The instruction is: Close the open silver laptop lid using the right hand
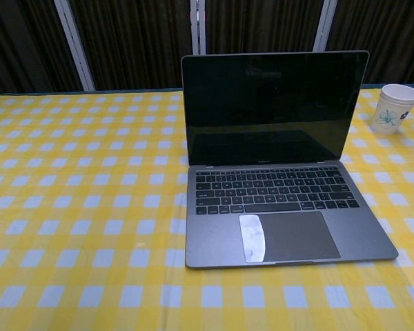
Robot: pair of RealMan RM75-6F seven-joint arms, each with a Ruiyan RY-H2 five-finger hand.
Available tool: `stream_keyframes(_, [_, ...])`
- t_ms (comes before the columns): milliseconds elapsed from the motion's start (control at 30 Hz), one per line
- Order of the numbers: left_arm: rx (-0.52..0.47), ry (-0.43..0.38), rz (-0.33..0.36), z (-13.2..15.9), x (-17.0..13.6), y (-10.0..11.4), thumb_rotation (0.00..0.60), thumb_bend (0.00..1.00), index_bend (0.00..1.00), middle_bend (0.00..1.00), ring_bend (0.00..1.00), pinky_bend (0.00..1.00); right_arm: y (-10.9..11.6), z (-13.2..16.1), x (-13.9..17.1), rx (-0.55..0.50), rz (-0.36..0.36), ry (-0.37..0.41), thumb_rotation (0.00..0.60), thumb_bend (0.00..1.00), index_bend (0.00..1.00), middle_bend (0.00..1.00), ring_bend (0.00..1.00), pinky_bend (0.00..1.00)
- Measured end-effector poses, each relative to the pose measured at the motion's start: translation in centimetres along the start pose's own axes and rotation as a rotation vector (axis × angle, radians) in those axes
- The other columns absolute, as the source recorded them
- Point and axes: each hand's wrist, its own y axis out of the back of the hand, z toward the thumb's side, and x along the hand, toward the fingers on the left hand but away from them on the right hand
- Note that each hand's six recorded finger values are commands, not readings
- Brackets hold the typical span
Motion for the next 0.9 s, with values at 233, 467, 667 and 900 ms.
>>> stream_keyframes(233, [0.011,0.013,-0.009,-0.3,-0.1,-0.2,0.6,0.0,0.0,0.0,0.0,0.0,-0.4,0.2,0.1,-0.006,0.021,0.006,0.6,0.0,0.0,0.0,0.0,0.0])
stream_keyframes(467, [0.019,0.027,-0.021,-0.2,0.2,-0.4,0.6,0.0,0.0,0.0,0.0,0.0,-1.0,1.0,-1.7,-0.053,0.071,0.033,0.6,0.03,0.0,0.0,0.0,0.0])
stream_keyframes(667, [0.027,0.041,-0.031,-0.5,0.7,-0.6,0.6,0.0,0.0,0.0,0.0,0.0,-0.1,2.2,-6.1,-0.044,0.102,0.069,0.6,0.68,0.0,0.0,0.0,0.0])
stream_keyframes(900, [0.062,0.044,-0.058,-0.5,1.7,-1.5,0.6,0.0,0.0,0.0,0.0,0.0,2.8,5.3,-13.1,-0.068,0.046,0.073,0.6,1.0,0.0,0.0,0.0,0.0])
